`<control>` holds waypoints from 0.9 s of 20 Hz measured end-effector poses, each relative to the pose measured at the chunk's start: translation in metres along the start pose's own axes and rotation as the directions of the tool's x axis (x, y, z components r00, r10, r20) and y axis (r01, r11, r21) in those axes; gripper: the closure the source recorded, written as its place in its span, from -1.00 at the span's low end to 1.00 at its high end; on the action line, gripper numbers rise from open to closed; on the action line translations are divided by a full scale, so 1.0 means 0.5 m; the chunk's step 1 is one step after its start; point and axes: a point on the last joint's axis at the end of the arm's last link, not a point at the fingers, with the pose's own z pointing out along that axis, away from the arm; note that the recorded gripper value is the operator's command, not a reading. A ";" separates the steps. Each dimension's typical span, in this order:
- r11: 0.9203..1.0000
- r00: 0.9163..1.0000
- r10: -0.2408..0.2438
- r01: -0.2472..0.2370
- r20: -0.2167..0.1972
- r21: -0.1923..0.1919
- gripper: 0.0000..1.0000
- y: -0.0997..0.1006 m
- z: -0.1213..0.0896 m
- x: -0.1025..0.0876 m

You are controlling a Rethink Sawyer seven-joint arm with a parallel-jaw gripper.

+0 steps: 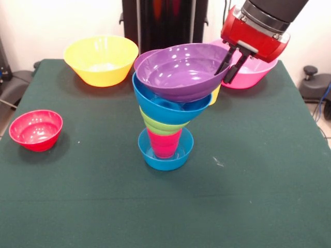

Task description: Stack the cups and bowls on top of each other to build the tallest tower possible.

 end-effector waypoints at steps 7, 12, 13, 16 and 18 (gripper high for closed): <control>1.000 1.000 -0.017 0.017 0.019 -0.002 1.00 0.019 -0.009 0.010; 1.000 0.998 -0.025 0.025 0.049 -0.010 1.00 0.029 -0.015 0.009; 1.000 0.998 -0.025 0.025 0.051 -0.010 1.00 0.030 -0.015 0.008; 1.000 0.998 -0.024 0.025 0.062 -0.012 1.00 0.029 -0.014 0.005; 1.000 0.997 -0.024 0.025 0.067 -0.013 1.00 0.029 -0.013 0.004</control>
